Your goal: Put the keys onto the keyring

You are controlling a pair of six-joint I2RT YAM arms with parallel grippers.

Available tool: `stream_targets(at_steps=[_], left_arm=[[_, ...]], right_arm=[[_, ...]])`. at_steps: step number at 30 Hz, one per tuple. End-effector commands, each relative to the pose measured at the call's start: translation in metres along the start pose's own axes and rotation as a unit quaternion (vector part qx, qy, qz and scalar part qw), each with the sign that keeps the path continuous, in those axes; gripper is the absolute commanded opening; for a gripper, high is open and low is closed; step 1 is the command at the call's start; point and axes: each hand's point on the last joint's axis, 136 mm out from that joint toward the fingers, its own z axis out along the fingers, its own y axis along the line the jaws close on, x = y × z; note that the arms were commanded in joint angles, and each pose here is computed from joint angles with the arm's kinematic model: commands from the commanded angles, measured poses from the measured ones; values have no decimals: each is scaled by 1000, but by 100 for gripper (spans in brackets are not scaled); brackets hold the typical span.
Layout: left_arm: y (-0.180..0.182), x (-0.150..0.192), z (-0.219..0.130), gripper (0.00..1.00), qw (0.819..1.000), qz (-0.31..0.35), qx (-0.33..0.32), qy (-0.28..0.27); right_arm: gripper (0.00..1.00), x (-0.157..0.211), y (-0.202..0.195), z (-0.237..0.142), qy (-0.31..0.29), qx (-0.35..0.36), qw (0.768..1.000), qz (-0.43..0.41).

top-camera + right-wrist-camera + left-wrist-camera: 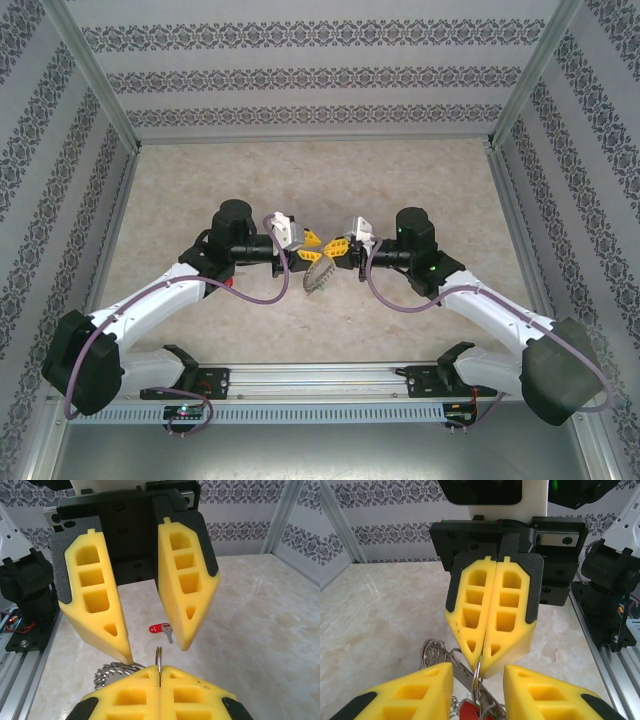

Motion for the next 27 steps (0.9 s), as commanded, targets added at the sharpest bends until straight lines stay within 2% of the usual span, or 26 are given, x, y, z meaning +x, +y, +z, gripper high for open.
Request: stream_targets(at_steps=[1,7,15,17,20,24,27], left_arm=[[1,-6,-1,32,1000,4,11,-4],[0,0,-2,30,1000,4,5,2],[-8,7,-9,19,1000,9,1,10],[-9,7,-9,14,1000,8,3,11],[-8,5,-8,1,1000,7,5,10],[-8,7,-7,0,1000,5,13,19],[-8,8,-8,0,1000,10,12,27]], right_arm=[[0,-29,3,4,-37,-15,998,-44],[0,-29,2,5,-37,-12,998,-43],[0,-33,2,3,-46,-9,998,-36],[0,-33,2,3,-45,-9,998,-35],[0,-31,4,4,-44,-12,998,-33],[0,-31,5,4,-43,-11,998,-35],[0,-23,7,3,-21,-14,999,-46]])
